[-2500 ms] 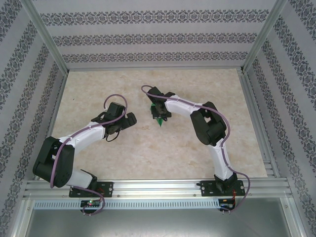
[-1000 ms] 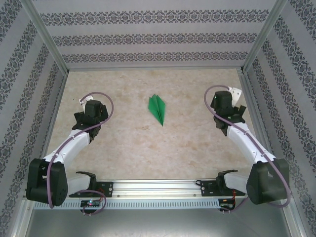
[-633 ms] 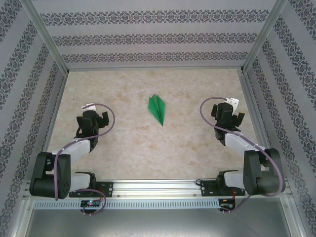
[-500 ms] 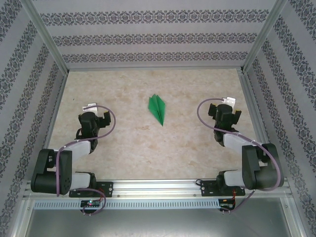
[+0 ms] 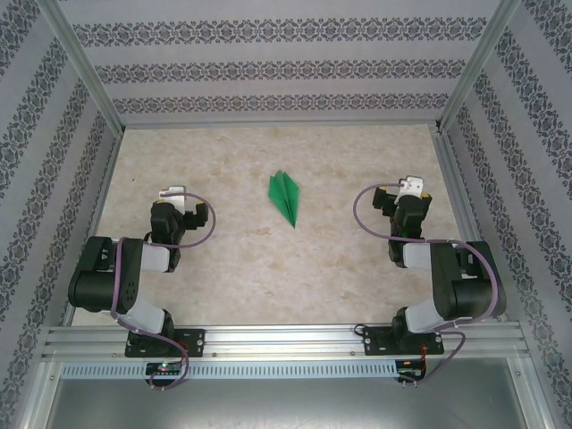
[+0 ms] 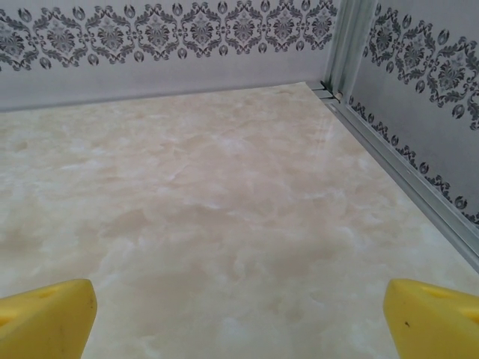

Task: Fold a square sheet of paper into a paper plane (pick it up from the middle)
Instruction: Reset both arms

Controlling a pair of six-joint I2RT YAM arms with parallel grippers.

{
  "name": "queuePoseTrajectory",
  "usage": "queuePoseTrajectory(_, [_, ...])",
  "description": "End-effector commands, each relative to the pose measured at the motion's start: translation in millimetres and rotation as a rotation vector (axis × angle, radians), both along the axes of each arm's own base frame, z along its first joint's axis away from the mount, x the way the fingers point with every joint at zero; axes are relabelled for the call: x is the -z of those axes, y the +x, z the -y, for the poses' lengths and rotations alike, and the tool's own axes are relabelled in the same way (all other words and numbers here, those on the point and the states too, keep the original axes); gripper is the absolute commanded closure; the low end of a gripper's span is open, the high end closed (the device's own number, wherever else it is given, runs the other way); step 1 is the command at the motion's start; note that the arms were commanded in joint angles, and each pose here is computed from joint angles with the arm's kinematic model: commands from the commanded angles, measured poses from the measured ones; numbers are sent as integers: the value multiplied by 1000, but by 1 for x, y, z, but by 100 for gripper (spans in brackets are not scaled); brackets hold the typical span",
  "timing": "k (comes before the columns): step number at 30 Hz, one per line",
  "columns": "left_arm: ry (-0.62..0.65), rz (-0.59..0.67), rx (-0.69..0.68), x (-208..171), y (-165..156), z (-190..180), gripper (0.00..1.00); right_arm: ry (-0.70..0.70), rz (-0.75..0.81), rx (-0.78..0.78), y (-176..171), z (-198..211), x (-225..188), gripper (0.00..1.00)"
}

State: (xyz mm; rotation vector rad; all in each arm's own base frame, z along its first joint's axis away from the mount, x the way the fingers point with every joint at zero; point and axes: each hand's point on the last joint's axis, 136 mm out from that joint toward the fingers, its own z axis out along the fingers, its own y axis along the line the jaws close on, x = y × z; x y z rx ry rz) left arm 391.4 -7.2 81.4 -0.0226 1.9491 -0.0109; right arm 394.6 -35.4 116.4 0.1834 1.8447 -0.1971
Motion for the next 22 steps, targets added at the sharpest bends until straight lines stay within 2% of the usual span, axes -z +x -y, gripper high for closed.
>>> queuePoseTrajectory(1, [25,79,-5,-22,12,-1,0,1,52,-30,4,-3,-10,2])
queuePoseTrajectory(4, [32,78,2,-22,12,1,0,1,52,-30,4,-3,-10,2])
queuePoseTrajectory(6, [41,59,78,-21,15,14,0,1,52,-29,4,-3,-10,2])
queuePoseTrajectory(20, [54,54,67,-20,16,14,0,1,56,-31,3,-3,-11,2])
queuePoseTrajectory(22, [53,56,67,-20,16,14,0,-4,60,-86,3,-12,-12,2])
